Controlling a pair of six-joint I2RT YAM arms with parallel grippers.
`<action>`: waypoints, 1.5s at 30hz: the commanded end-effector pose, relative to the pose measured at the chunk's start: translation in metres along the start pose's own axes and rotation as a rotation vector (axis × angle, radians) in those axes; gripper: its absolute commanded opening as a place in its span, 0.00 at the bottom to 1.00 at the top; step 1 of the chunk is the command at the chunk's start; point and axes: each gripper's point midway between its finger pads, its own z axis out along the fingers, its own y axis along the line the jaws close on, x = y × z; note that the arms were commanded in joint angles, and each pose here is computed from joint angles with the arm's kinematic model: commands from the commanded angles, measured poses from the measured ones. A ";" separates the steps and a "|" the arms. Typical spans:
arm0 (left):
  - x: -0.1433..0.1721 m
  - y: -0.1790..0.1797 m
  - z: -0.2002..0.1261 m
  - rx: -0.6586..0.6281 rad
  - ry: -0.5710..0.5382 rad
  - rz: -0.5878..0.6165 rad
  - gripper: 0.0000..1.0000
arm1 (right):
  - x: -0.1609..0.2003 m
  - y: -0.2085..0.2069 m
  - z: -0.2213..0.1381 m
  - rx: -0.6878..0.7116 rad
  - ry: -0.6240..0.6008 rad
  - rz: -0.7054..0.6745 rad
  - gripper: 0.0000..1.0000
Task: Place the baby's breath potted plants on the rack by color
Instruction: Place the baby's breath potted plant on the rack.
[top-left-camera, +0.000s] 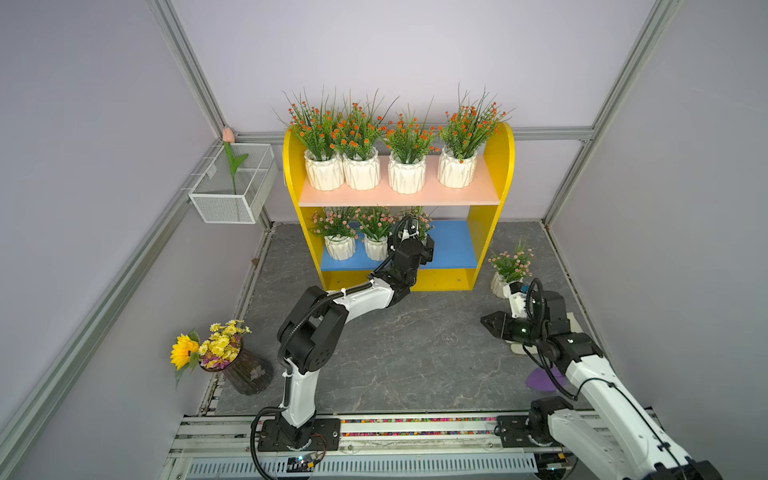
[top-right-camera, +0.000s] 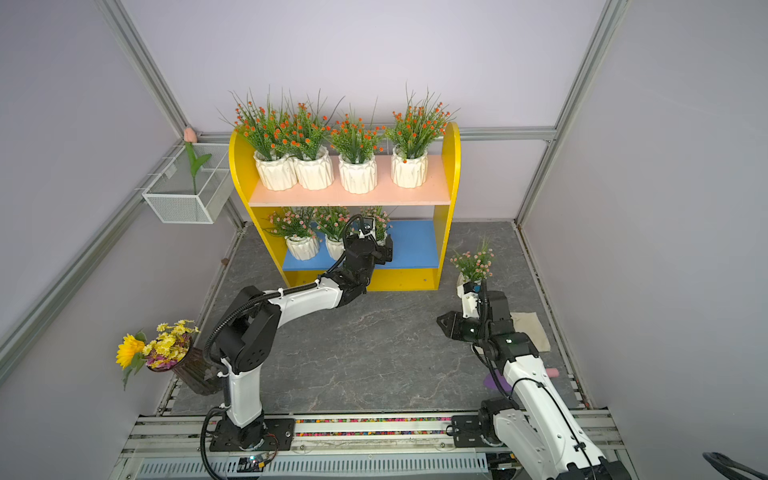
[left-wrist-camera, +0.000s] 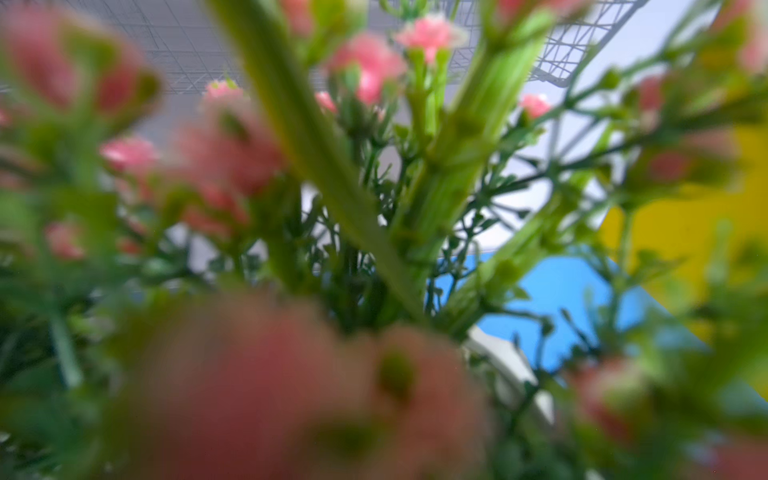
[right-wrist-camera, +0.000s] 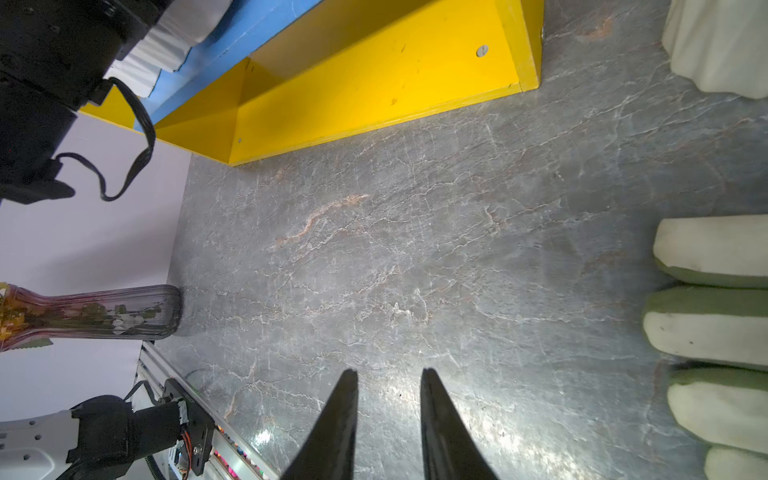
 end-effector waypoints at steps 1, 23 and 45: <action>-0.019 0.010 0.010 -0.029 -0.055 -0.066 0.58 | -0.001 0.002 -0.004 -0.005 -0.008 -0.003 0.30; 0.011 0.024 0.027 -0.081 0.013 -0.133 0.93 | -0.002 0.002 -0.002 -0.006 -0.012 -0.001 0.35; -0.011 0.026 -0.004 -0.143 -0.093 -0.062 1.00 | 0.000 0.001 0.000 -0.015 -0.017 0.000 0.40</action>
